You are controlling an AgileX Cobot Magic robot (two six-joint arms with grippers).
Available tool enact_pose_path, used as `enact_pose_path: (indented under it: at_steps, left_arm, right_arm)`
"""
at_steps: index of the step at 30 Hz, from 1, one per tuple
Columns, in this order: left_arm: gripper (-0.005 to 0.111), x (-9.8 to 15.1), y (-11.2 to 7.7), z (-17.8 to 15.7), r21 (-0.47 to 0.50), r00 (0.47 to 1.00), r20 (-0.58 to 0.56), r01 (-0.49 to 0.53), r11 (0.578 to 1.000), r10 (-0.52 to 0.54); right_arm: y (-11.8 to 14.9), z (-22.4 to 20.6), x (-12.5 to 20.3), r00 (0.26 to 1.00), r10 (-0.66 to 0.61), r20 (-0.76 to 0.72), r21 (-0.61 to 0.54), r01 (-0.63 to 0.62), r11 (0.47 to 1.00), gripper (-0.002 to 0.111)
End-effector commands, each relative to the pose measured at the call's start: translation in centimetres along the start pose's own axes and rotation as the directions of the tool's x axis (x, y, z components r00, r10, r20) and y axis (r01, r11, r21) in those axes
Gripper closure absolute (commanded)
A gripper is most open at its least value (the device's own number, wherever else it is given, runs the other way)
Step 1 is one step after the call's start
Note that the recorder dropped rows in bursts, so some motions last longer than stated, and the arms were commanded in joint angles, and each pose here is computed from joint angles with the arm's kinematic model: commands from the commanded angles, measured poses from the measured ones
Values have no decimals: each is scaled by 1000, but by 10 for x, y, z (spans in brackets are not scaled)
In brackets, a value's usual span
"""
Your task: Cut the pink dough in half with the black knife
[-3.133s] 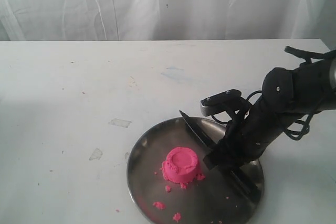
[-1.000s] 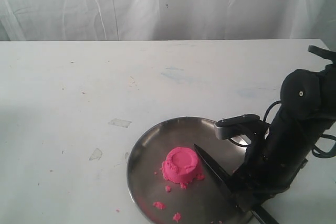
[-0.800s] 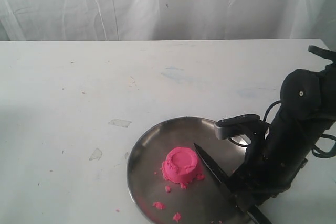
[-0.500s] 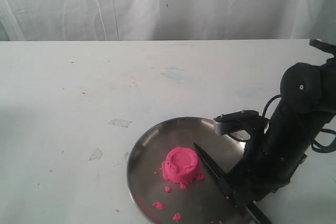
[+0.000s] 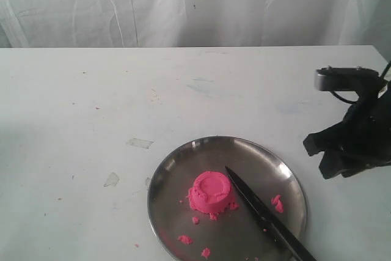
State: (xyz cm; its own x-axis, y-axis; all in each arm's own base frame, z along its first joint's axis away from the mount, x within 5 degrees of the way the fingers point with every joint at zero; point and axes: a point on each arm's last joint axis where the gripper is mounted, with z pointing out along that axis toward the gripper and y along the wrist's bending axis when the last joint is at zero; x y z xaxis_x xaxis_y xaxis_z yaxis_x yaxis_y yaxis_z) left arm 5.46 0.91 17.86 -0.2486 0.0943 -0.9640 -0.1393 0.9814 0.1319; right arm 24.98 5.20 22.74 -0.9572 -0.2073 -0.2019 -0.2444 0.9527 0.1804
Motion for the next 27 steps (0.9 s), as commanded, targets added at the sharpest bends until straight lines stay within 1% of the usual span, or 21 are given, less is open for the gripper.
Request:
enact_pose_path:
  at_steps: [1, 2, 3, 4, 5, 7, 9, 10, 13, 14, 15, 17, 18, 19, 20, 21, 27]
  left_arm:
    - [107, 1, 0, 0, -2, 1000, 5, 1, 1000, -1]
    - [107, 1, 0, 0, -2, 1000, 5, 1, 1000, -1]
    - [107, 1, 0, 0, -2, 1000, 5, 1, 1000, -1]
    - [107, 1, 0, 0, -2, 1000, 5, 1, 1000, -1]
    - [107, 1, 0, 0, -2, 1000, 5, 1, 1000, -1]
    - [107, 1, 0, 0, -2, 1000, 5, 1, 1000, -1]
    - [107, 1, 0, 0, -2, 1000, 5, 1, 1000, -1]
    - [107, 1, 0, 0, -2, 1000, 5, 1, 1000, -1]
    - [107, 1, 0, 0, -2, 1000, 5, 1, 1000, -1]
    - [107, 1, 0, 0, -2, 1000, 5, 1, 1000, -1]
    - [107, 1, 0, 0, -2, 1000, 5, 1, 1000, -1]
    - [107, 1, 0, 0, -2, 1000, 5, 1, 1000, -1]
    - [107, 1, 0, 0, -2, 1000, 5, 1, 1000, -1]
    - [107, 1, 0, 0, -2, 1000, 5, 1, 1000, -1]
    - [107, 1, 0, 0, -2, 1000, 5, 1, 1000, -1]
    - [107, 1, 0, 0, -2, 1000, 5, 1, 1000, -1]
    - [107, 1, 0, 0, -2, 1000, 5, 1, 1000, -1]
  right_arm:
    - [3, 12, 1, 994, -67, -87, -419, 24, 908, 77]
    - [7, 13, 0, 992, -115, -60, -514, 68, 855, 77]
    - [8, 15, -4, 990, -144, -3, -551, 119, 826, 77]
    - [9, 17, -5, 985, -173, 25, -563, 156, 811, 77]
    - [8, 17, -5, 981, -190, 33, -561, 176, 809, 77]
    - [7, 17, -4, 977, -209, 31, -552, 191, 812, 77]
    - [5, 18, -2, 972, -236, 11, -527, 206, 824, 77]
    - [2, 18, -1, 973, -231, 4, -497, 203, 844, 77]
    - [-6, 24, 9, 984, -168, -55, -390, 134, 911, 77]
    - [-10, 29, 19, 988, -131, -80, -326, 98, 940, 77]
    - [-11, 31, 23, 989, -122, -86, -310, 89, 947, 77]
    - [-10, 37, 31, 988, -105, -110, -313, 65, 947, 74]
    - [-12, 43, 33, 984, -107, -143, -321, 56, 945, 68]
    - [-12, 45, 34, 981, -108, -161, -331, 49, 942, 65]
    - [-12, 52, 35, 976, -101, -195, -347, 28, 938, 58]
    - [-12, 57, 34, 974, -83, -210, -363, 1, 932, 55]
    - [-9, 72, 37, 945, -79, -317, -457, -79, 886, 55]
